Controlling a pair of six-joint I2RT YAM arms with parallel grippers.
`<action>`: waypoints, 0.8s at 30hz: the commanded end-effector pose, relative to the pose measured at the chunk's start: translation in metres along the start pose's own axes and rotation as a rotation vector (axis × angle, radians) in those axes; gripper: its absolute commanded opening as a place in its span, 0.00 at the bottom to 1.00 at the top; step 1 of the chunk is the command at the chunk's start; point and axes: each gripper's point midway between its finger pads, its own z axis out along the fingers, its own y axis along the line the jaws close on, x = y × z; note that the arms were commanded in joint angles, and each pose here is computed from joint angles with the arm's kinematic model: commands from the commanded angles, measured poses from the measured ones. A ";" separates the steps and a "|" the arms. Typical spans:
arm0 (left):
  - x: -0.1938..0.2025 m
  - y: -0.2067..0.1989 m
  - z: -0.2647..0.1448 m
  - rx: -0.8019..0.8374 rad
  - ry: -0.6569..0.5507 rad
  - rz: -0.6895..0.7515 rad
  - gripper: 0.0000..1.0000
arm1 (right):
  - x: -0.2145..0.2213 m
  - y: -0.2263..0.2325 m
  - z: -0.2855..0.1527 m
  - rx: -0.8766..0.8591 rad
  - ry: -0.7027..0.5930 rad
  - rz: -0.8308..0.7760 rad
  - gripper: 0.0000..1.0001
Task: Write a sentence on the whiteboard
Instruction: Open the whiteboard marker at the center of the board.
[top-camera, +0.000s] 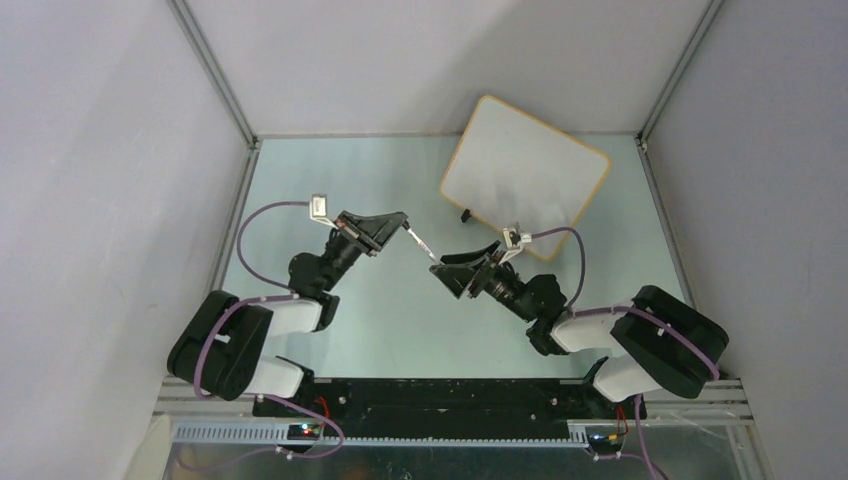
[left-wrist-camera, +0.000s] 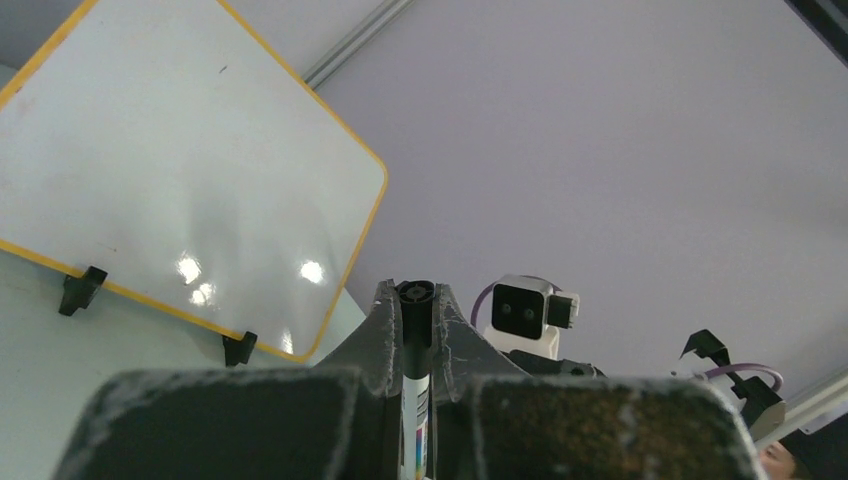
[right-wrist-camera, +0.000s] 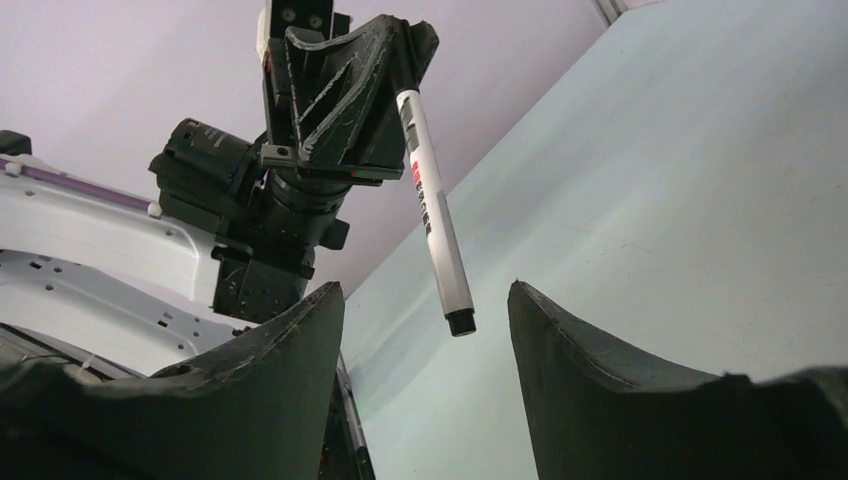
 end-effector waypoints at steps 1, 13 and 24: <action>0.000 -0.021 0.006 0.082 0.016 0.010 0.00 | -0.016 0.015 0.010 -0.068 -0.042 -0.005 0.63; 0.003 -0.022 0.008 0.089 0.032 -0.004 0.00 | -0.011 0.014 0.017 -0.090 -0.006 0.015 0.43; 0.007 -0.028 0.013 0.117 0.059 0.007 0.00 | -0.003 0.012 0.016 -0.100 0.032 0.027 0.14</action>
